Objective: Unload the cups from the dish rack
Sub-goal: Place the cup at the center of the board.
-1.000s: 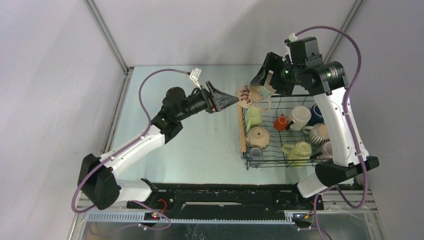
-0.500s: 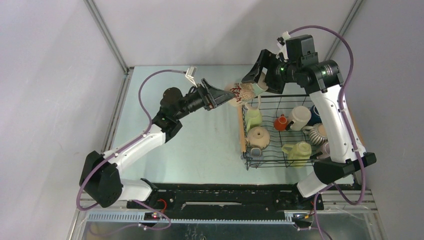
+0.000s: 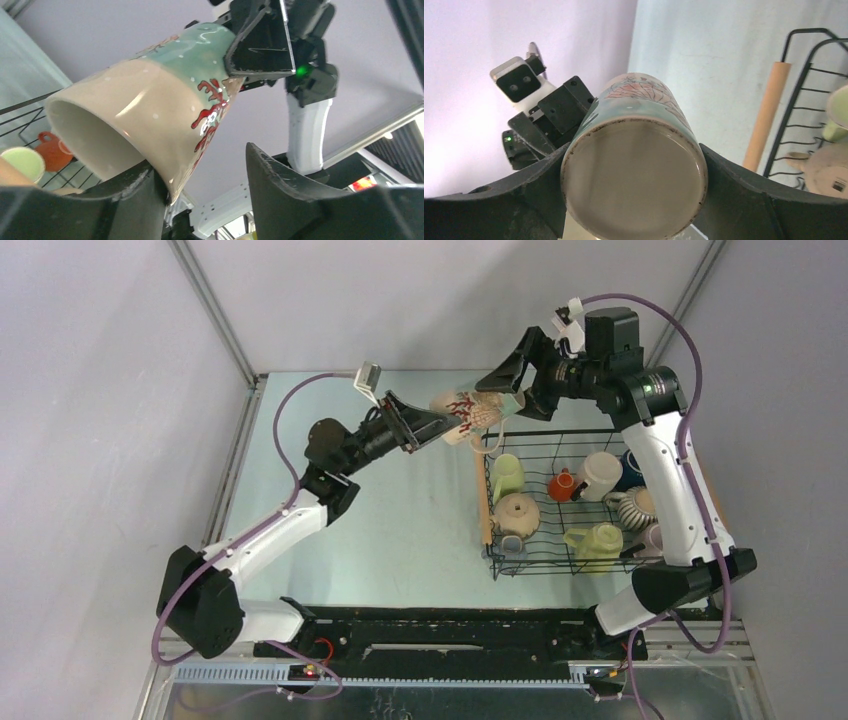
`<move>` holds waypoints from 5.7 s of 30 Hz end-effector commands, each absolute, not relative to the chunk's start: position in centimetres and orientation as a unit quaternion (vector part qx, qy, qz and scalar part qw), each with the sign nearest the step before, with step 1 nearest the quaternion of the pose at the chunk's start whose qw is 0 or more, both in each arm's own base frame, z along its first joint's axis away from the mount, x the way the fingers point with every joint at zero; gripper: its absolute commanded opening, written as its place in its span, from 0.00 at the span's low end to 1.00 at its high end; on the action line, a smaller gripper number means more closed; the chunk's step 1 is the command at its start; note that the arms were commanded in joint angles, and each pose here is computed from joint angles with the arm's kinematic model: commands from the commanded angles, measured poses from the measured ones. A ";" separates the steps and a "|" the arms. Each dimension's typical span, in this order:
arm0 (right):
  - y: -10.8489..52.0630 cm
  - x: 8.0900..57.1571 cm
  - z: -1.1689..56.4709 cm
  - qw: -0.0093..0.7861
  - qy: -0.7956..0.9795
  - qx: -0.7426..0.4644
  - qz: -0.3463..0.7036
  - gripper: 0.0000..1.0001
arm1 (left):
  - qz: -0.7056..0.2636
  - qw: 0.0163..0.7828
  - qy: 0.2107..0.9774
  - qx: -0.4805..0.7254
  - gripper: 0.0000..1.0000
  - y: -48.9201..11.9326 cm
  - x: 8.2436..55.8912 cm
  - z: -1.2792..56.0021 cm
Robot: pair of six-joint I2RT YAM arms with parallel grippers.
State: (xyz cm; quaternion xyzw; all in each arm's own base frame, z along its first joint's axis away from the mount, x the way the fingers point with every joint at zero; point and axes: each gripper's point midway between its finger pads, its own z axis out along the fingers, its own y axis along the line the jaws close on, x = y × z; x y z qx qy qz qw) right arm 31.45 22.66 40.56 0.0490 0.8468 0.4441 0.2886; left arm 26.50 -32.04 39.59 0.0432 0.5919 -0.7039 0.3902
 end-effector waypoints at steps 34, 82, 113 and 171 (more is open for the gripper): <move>25.3 29.1 40.6 0.280 0.751 0.000 0.598 0.90 | -0.758 0.404 0.509 0.048 0.00 -30.0 23.0 44.9; 24.6 31.4 39.4 0.269 0.743 0.052 0.611 0.14 | -0.734 0.395 0.552 0.008 0.33 -28.9 23.7 43.8; 23.5 31.6 37.0 0.305 0.772 0.055 0.555 1.00 | -0.770 0.360 0.522 -0.075 0.00 -27.6 25.4 45.5; 17.4 27.8 33.3 0.388 0.833 0.029 0.394 1.00 | -0.241 0.481 0.837 -0.098 0.00 -9.9 38.6 32.4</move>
